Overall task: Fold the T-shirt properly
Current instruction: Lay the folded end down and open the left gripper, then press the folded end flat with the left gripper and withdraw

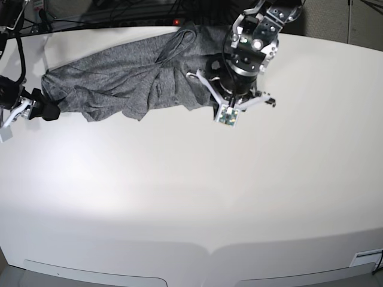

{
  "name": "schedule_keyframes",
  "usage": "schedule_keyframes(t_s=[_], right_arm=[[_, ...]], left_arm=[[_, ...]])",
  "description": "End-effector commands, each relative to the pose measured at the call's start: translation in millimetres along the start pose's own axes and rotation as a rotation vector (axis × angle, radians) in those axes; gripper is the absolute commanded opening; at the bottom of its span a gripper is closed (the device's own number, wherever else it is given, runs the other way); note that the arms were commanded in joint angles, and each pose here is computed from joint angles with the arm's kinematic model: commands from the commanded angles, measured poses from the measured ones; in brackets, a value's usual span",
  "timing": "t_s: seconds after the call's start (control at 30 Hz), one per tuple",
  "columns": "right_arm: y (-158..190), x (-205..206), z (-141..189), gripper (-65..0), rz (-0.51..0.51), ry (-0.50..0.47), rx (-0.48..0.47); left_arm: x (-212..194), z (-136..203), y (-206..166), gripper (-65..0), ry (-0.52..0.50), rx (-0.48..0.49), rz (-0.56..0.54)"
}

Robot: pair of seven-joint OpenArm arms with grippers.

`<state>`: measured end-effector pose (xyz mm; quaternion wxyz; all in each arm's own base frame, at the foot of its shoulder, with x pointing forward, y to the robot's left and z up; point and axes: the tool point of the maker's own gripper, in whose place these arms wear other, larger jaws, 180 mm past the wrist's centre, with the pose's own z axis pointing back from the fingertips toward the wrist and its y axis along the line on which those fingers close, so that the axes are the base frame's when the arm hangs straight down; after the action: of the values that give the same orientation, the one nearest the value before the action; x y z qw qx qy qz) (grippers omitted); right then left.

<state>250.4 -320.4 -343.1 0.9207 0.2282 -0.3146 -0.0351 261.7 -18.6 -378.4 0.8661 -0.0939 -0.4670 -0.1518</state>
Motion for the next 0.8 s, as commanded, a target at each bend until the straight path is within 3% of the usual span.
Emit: schedule_keyframes(t_s=[0.0,0.13,0.3,0.47,0.77], right_arm=[[-2,20,9,-33.6,0.039,-0.054,-0.019],[-2,35,12,-33.6,0.046,-0.122,-0.016],[13,56,23,-33.6,0.041,-0.192,0.069],[15,64,27,-33.6,0.057,-0.196,0.075],[14,61,27,-33.6,0.058,-0.178,0.074]], left_arm=[[22,5,-2,-65.0,-0.061,-0.006,0.003],[26,18,-5,-65.0,-0.046,-0.021,0.014],[-4,32,-15,-65.0,0.014,-0.068,-0.008],[-20,48,-31,-65.0,-0.017,-0.108,0.019],[-50,21,-47,-65.0,0.061,-0.126,0.081]])
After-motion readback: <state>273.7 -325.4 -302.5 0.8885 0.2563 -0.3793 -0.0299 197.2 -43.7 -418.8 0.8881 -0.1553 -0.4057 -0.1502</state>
